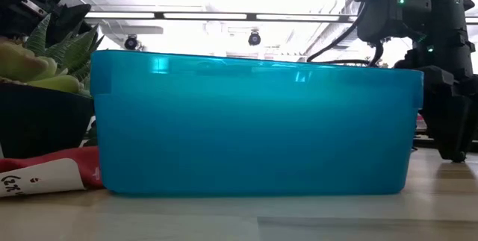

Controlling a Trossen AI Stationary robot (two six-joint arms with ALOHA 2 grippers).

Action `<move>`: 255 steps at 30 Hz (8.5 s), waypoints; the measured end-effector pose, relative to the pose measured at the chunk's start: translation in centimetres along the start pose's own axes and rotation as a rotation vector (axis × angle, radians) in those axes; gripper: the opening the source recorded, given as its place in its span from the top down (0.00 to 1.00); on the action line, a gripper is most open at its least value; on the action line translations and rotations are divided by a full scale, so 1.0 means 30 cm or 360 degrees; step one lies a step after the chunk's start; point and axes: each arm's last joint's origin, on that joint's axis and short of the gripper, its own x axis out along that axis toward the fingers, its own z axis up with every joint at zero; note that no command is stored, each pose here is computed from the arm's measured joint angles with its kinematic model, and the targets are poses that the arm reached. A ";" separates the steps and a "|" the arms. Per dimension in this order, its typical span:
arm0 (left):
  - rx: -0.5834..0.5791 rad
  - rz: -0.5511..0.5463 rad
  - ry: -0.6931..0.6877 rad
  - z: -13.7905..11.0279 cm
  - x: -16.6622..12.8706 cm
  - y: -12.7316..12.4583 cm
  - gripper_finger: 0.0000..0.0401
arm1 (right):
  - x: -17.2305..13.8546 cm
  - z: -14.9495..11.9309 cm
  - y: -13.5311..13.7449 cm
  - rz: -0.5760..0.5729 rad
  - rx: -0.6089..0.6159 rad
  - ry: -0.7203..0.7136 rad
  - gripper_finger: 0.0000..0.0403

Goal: Pick and placing Produce into tupperware
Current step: Put the top blue berry into the blue bin

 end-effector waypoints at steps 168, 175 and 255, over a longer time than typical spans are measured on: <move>0.0000 0.0000 0.0001 0.000 0.000 0.000 0.52 | -0.351 0.036 0.311 0.0844 -0.0529 -0.0396 0.84; 0.0001 0.0001 0.0000 0.000 0.000 0.000 0.52 | -0.377 0.036 0.348 0.1071 -0.0608 -0.0427 0.84; 0.0000 0.0001 0.0000 0.000 0.000 0.000 0.52 | -0.841 -0.014 0.403 0.1030 -0.1766 -0.1479 0.84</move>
